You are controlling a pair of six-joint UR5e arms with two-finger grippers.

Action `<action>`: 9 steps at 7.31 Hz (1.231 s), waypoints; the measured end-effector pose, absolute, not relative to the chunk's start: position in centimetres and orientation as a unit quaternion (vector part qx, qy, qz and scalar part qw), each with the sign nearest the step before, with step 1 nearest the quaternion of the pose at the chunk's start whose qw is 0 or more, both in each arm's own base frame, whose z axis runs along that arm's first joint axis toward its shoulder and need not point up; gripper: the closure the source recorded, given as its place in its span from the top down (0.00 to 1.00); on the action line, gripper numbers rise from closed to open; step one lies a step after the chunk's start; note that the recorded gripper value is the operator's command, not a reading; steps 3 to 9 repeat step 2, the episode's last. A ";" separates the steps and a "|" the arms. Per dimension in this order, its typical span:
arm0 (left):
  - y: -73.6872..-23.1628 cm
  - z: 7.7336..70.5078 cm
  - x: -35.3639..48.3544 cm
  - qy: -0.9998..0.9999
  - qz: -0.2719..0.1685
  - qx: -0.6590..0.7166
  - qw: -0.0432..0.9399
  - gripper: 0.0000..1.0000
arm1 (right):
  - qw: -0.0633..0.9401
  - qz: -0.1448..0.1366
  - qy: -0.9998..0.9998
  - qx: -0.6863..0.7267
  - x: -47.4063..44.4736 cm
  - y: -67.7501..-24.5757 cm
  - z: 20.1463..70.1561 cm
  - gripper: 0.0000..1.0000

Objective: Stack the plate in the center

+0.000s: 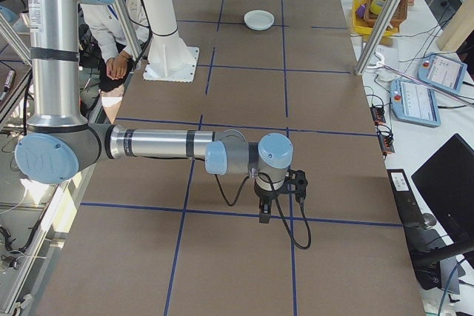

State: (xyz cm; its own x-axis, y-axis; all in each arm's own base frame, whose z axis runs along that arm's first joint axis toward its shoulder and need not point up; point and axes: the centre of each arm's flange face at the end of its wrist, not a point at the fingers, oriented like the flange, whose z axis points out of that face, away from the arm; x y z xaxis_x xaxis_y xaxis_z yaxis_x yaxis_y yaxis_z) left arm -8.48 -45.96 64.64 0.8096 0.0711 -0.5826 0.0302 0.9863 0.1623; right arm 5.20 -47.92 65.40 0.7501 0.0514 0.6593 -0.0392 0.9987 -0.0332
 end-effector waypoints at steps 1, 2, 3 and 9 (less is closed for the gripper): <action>-46.0 64.7 -8.5 0.308 0.010 0.081 0.948 1.00 | 0.935 0.024 -0.353 -0.009 5.2 -47.9 65.4 1.00; -45.9 64.7 -8.5 0.308 0.010 0.081 0.948 1.00 | 0.936 0.024 -0.352 -0.008 5.2 -47.9 65.4 1.00; -45.9 64.7 -8.5 0.308 0.010 0.081 0.948 1.00 | 0.936 0.024 -0.352 -0.008 5.2 -47.9 65.4 1.00; -45.9 64.7 -8.5 0.308 0.010 0.081 0.948 1.00 | 0.936 0.024 -0.352 -0.008 5.2 -47.9 65.4 1.00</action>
